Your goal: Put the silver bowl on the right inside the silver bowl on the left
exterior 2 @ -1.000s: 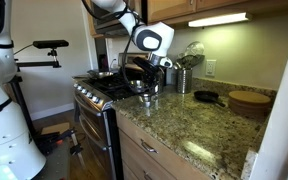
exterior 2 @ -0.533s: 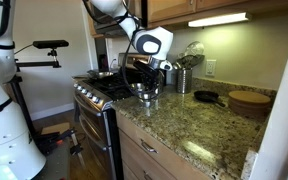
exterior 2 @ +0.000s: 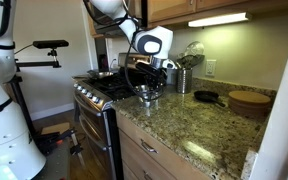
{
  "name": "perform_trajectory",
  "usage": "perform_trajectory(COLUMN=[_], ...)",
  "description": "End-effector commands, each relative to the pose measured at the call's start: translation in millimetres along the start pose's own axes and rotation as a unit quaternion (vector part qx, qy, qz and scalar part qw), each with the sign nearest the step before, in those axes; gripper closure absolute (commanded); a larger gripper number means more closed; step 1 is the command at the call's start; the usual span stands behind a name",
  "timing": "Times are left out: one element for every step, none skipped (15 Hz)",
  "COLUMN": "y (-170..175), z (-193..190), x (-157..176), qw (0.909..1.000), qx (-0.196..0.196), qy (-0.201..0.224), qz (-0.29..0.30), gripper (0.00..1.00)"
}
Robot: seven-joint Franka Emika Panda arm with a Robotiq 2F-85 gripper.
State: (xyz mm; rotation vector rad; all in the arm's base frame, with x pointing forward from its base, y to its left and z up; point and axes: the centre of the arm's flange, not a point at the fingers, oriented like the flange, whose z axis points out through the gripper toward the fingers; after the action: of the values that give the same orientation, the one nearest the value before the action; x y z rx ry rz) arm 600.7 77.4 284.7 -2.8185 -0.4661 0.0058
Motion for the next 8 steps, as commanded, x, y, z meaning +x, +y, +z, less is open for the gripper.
perform_trajectory(y=[-6.3, -7.6, -8.3, -8.2, -7.7, -6.8, -6.5, -6.0], z=[4.4, 6.4, 8.2, 10.2, 12.0, 13.0, 13.7, 13.6], x=[4.8, 5.7, 6.4, 7.0, 7.5, 7.8, 8.2, 8.5], qw=[0.9998, 0.9998, 0.9998, 0.9997, 0.9996, 0.9996, 0.9995, 0.9994], qx=[-0.018, -0.019, -0.021, -0.023, -0.027, -0.028, -0.031, -0.034], qy=[0.004, 0.003, 0.003, 0.004, 0.004, 0.004, 0.005, 0.005], qz=[0.004, 0.004, 0.004, 0.003, 0.004, 0.007, 0.007, 0.009], gripper=[0.98, 0.98, 0.98, 0.98, 0.98, 0.98, 0.98, 0.98])
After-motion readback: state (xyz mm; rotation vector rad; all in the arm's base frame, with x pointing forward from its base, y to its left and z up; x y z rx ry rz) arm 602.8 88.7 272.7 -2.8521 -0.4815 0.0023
